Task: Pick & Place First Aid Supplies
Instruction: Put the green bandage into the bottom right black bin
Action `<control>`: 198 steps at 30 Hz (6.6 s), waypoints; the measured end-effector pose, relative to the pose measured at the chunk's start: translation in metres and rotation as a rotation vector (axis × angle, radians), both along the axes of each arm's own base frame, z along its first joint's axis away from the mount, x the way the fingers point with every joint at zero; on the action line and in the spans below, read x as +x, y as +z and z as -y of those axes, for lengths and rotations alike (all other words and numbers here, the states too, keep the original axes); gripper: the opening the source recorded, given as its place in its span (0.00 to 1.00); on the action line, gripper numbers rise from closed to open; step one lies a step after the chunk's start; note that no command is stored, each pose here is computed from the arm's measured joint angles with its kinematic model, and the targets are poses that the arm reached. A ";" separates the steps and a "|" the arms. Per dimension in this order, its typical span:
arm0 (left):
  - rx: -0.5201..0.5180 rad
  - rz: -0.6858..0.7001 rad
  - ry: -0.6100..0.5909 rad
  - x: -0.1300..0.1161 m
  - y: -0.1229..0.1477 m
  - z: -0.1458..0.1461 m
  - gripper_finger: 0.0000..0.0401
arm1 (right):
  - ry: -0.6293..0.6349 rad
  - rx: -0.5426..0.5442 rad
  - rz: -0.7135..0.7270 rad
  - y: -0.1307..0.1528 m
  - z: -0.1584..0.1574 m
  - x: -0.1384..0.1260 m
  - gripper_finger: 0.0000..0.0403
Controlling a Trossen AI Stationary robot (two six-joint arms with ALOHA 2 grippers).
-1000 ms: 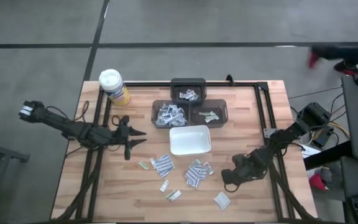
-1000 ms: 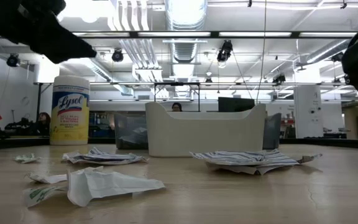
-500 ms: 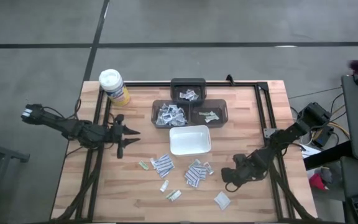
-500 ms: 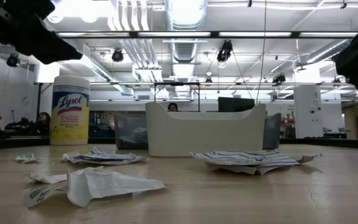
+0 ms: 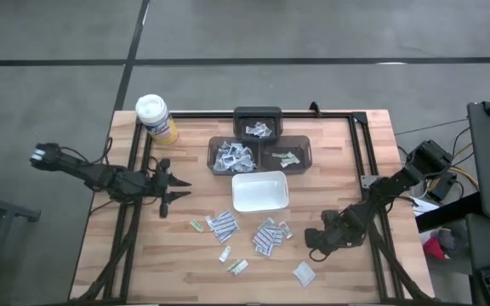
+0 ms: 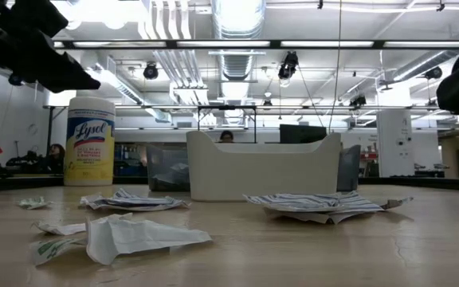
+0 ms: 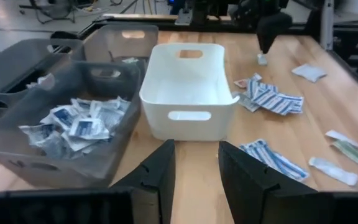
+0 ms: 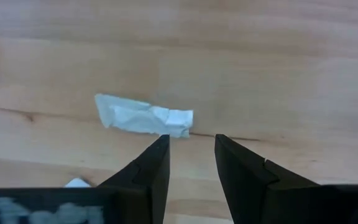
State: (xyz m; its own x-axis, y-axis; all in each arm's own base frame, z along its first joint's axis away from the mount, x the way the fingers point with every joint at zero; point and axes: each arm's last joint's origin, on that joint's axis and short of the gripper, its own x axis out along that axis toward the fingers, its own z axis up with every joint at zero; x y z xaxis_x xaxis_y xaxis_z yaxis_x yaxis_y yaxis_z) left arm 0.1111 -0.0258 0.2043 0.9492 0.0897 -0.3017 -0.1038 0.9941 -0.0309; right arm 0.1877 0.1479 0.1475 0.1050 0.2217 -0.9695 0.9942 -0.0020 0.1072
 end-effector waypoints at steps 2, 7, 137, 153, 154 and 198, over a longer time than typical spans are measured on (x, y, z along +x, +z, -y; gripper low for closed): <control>-0.018 0.022 -0.006 -0.001 -0.002 0.000 0.29 | -0.013 -0.001 -0.006 -0.001 0.000 -0.001 0.30; -0.028 0.045 -0.012 -0.003 -0.004 -0.001 0.29 | -0.062 -0.003 -0.025 -0.003 0.002 -0.002 0.27; -0.117 0.051 0.016 -0.003 -0.005 -0.001 0.29 | 0.201 -0.584 0.168 0.115 0.257 0.108 0.02; -0.117 0.052 0.016 -0.003 -0.005 -0.001 0.29 | 0.276 -0.410 0.021 0.048 0.286 0.128 0.02; -0.117 0.052 0.016 -0.003 -0.005 -0.001 0.29 | 0.276 -0.405 0.014 0.045 0.286 0.128 0.02; -0.118 0.052 0.016 -0.003 -0.005 -0.001 0.29 | 0.416 -0.536 0.108 0.077 0.290 0.121 0.18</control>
